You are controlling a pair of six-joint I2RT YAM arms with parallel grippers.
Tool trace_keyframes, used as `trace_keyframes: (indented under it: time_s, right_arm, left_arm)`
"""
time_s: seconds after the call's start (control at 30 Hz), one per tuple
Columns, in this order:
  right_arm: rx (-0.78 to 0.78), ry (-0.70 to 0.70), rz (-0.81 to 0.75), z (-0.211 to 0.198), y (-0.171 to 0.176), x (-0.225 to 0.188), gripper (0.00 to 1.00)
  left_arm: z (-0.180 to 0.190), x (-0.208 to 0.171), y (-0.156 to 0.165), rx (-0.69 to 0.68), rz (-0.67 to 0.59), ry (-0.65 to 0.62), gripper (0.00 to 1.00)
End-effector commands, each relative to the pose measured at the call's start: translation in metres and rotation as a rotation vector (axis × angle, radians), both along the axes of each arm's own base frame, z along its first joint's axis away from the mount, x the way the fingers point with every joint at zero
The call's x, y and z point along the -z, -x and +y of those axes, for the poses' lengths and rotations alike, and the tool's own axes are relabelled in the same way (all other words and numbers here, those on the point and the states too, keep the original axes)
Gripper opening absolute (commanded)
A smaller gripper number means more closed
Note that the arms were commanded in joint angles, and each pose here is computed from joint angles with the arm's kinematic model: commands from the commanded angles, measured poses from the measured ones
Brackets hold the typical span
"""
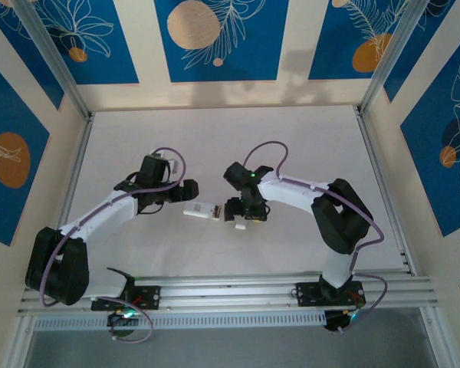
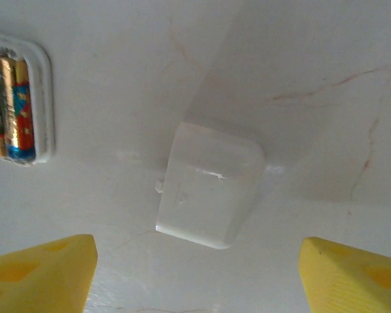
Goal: Load the batteries into the remote control
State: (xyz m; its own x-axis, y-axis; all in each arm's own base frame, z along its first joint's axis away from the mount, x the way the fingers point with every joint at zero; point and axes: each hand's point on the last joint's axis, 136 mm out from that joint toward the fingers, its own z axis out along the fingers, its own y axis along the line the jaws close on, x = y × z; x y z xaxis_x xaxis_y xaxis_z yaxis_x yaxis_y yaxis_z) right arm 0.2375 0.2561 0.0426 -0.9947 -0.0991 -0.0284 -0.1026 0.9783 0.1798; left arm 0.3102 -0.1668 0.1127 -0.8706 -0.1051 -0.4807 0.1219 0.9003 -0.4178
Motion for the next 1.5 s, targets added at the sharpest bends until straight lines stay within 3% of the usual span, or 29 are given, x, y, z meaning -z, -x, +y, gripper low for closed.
trace_keyframes:
  time_s: [0.0, 0.13, 0.23, 0.33, 0.57, 0.9, 1.23, 1.47]
  right_arm:
    - [-0.304, -0.089, -0.090, 0.015, -0.003, -0.013, 0.83]
    - [-0.667, -0.107, -0.181, 0.014, 0.000, -0.026, 0.89]
    - [-0.895, -0.006, -0.217, 0.002, 0.001, -0.007, 0.88]
    - [-1.011, 0.085, -0.217, -0.008, -0.002, 0.012, 0.88]
    - [-1.052, 0.068, -0.187, -0.003, -0.001, 0.033, 0.85]
    - [-1.081, 0.007, -0.174, 0.003, 0.010, 0.025, 0.58]
    - [-1.052, -0.182, -0.358, 0.055, -0.005, -0.034, 0.56]
    - [-1.006, -0.185, -0.372, 0.077, -0.026, -0.028, 0.56]
  left_arm:
    - [0.000, 0.001, 0.004, 0.031, -0.002, -0.028, 0.94]
    - [-0.001, 0.005, 0.005, 0.027, -0.005, -0.018, 0.95]
    - [-0.002, 0.006, 0.003, 0.020, -0.001, -0.005, 0.96]
    - [-0.004, 0.007, 0.003, 0.020, 0.006, 0.002, 0.96]
    - [-0.001, 0.013, 0.005, 0.022, 0.021, -0.017, 0.97]
    - [0.000, 0.016, 0.006, 0.012, 0.025, -0.019, 0.97]
    - [0.001, 0.011, 0.005, -0.004, 0.019, -0.017, 0.98]
    - [0.004, 0.009, 0.007, -0.009, 0.011, -0.021, 0.98]
